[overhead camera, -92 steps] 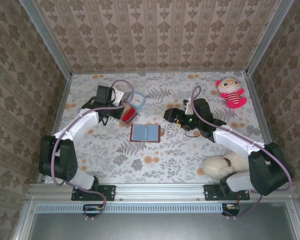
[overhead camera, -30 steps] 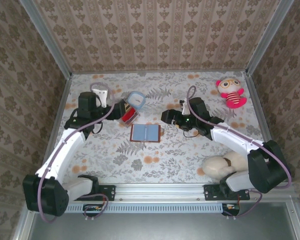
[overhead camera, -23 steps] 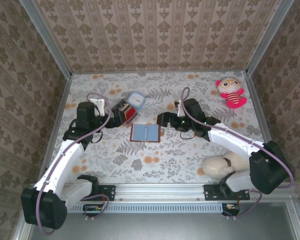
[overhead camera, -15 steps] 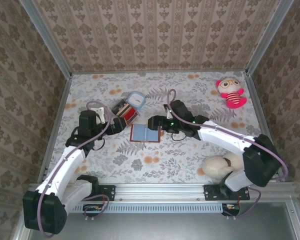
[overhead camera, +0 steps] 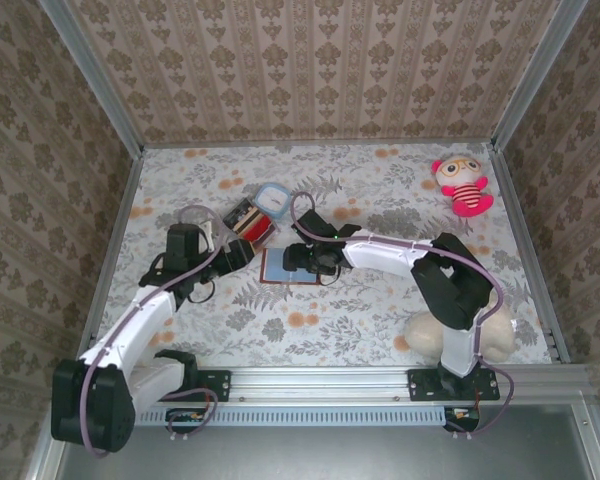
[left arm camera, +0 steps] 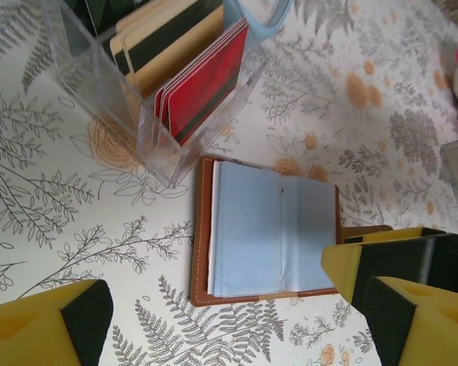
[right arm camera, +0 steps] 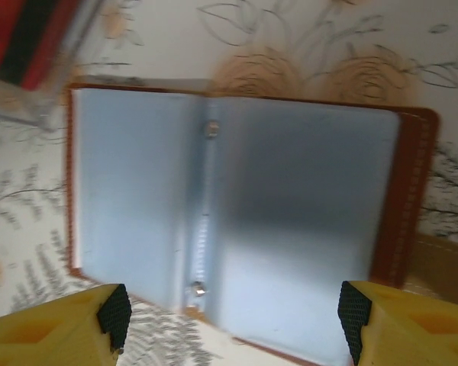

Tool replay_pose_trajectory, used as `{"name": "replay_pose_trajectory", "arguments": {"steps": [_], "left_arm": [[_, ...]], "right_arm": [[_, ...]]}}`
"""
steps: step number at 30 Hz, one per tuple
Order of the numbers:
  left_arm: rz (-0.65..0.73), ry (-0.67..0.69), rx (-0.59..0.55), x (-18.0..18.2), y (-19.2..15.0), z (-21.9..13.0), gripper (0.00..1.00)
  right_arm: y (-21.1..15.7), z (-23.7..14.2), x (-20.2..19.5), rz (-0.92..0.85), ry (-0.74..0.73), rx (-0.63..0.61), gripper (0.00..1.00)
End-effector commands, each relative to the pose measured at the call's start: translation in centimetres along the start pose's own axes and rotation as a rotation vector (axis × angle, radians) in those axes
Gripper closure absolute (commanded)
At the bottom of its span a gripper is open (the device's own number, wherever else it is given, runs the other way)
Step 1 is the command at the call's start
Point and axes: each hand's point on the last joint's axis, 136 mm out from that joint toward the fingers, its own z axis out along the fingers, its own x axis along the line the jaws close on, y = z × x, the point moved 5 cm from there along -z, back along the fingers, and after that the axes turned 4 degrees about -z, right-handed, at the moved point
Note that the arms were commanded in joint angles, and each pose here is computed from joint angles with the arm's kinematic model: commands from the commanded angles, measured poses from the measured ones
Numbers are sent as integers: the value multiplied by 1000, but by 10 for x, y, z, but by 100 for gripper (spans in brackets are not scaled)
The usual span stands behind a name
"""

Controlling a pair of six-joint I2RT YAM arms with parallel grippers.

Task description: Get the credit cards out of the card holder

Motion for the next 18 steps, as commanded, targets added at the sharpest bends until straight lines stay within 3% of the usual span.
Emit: {"name": "replay_pose_trajectory", "arguments": {"steps": [1,3,7,11,18], "left_arm": [[-30,-37,29,-8,4,5,14],[-41,-33,45,-8,4,11,17],[-82,-13,99,-13,2,24,35],[-57,37,149,-19,-6,40,46],[-10,179,191,-17,-13,67,58]], "right_arm": [[-2,4,-13,12,-93,7,24],[-4,7,-15,6,-88,33,25],[-5,11,-21,-15,-102,64,26],[-4,12,-30,-36,-139,67,29],[1,12,-34,-56,-147,72,37]]}}
